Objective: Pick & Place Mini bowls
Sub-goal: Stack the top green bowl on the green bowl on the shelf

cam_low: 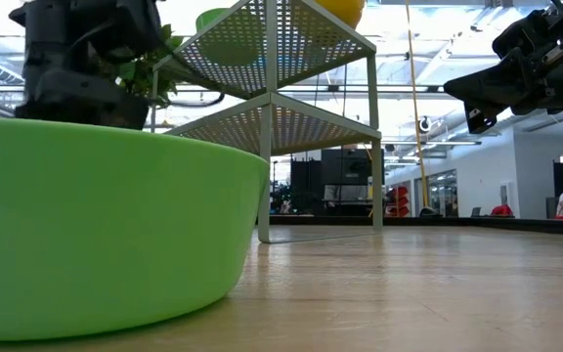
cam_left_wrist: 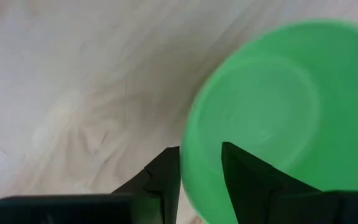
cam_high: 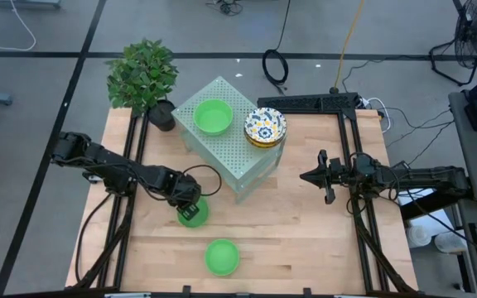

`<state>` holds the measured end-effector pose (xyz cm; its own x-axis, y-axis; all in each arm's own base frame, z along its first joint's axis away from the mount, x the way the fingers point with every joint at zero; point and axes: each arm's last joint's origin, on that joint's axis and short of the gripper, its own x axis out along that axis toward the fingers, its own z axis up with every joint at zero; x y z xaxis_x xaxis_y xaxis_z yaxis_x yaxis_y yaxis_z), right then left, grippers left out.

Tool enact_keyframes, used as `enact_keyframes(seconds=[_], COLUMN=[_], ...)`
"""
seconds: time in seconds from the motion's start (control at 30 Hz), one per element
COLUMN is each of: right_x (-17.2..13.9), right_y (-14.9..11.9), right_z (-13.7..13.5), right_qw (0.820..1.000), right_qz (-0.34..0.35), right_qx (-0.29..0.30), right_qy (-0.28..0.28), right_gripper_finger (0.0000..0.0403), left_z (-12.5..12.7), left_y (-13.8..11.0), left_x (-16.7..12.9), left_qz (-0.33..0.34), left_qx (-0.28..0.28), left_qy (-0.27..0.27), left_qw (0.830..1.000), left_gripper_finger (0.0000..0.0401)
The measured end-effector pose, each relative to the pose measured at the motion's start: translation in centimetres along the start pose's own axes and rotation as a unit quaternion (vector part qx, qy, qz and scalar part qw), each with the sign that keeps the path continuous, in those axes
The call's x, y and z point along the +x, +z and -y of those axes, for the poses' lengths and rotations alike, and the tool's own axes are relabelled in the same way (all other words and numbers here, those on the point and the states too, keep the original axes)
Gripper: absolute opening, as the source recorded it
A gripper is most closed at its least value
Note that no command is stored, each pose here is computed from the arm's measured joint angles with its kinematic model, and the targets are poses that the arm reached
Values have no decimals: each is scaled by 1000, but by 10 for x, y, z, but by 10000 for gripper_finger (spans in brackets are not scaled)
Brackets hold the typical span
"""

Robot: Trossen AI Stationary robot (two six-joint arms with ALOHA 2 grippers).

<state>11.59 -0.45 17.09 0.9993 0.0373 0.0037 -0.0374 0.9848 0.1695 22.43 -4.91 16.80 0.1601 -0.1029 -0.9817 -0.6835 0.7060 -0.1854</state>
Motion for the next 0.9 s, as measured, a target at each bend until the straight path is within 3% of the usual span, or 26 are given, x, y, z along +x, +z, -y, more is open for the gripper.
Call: enact_keyframes(seconds=[0.2,0.9], right_x=[0,0], right_y=[0,0], right_z=[0,0], right_qw=[1000,1000], right_qz=[0,0], right_qx=[0,0], right_qy=[0,0], right_gripper_finger=[0,0], left_z=[8,12], left_y=[5,-2], left_x=[-12,-12], left_qz=[16,60], left_qx=[7,28], left_qy=[-1,31], left_qw=[1000,997], left_gripper_finger=[120,120])
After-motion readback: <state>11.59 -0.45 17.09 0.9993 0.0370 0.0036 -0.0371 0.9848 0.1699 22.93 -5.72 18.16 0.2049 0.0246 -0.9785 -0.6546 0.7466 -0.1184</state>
